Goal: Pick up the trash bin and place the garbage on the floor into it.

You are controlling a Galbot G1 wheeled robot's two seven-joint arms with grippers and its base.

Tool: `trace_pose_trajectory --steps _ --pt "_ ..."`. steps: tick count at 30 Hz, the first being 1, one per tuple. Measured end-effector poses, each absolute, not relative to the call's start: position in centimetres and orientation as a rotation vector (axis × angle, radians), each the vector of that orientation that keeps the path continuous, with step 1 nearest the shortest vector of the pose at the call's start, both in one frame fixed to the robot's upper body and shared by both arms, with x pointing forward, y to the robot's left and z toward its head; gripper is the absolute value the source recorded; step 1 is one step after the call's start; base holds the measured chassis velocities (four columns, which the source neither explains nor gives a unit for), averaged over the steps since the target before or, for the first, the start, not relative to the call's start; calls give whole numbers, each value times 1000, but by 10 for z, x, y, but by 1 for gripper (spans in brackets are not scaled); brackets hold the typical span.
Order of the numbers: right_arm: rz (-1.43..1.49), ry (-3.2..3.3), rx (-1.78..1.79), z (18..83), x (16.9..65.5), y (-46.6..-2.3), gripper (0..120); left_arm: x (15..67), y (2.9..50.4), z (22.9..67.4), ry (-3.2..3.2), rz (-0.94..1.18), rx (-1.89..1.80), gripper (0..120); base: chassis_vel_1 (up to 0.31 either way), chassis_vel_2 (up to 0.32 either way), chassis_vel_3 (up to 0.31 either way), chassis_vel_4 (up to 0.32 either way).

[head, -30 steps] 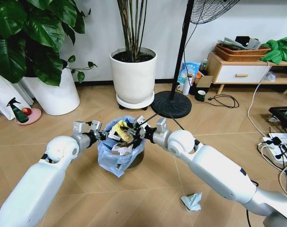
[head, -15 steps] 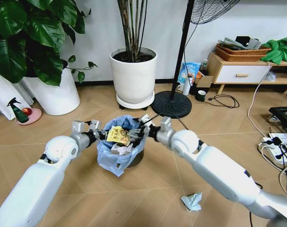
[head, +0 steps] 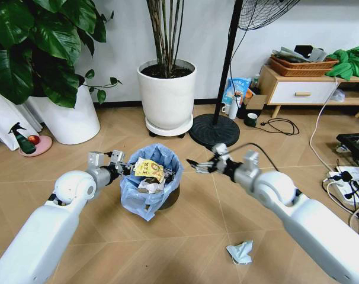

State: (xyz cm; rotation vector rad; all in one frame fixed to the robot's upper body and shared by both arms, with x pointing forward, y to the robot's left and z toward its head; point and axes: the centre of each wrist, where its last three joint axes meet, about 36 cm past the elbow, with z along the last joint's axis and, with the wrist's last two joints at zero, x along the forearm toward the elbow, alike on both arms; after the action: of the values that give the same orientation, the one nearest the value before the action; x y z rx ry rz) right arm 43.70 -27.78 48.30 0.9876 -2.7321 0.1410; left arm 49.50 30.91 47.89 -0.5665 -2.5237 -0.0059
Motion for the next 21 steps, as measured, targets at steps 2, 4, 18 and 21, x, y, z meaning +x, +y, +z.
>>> trace_pose_trajectory --steps 2,4,18,21 --pt "156 -2733 957 479 425 -289 100 495 308 479 -2525 -1 -569 0 0 0 0 0" --pt "192 -2723 915 470 411 -306 100 496 308 480 -2528 -1 -570 0 0 0 0 0" --pt "278 -2564 729 363 332 -381 100 495 310 478 -2522 -2 -567 0 0 0 0 0" --pt "305 -2509 733 337 316 -389 100 495 311 478 -2522 -6 -567 0 0 0 0 0"
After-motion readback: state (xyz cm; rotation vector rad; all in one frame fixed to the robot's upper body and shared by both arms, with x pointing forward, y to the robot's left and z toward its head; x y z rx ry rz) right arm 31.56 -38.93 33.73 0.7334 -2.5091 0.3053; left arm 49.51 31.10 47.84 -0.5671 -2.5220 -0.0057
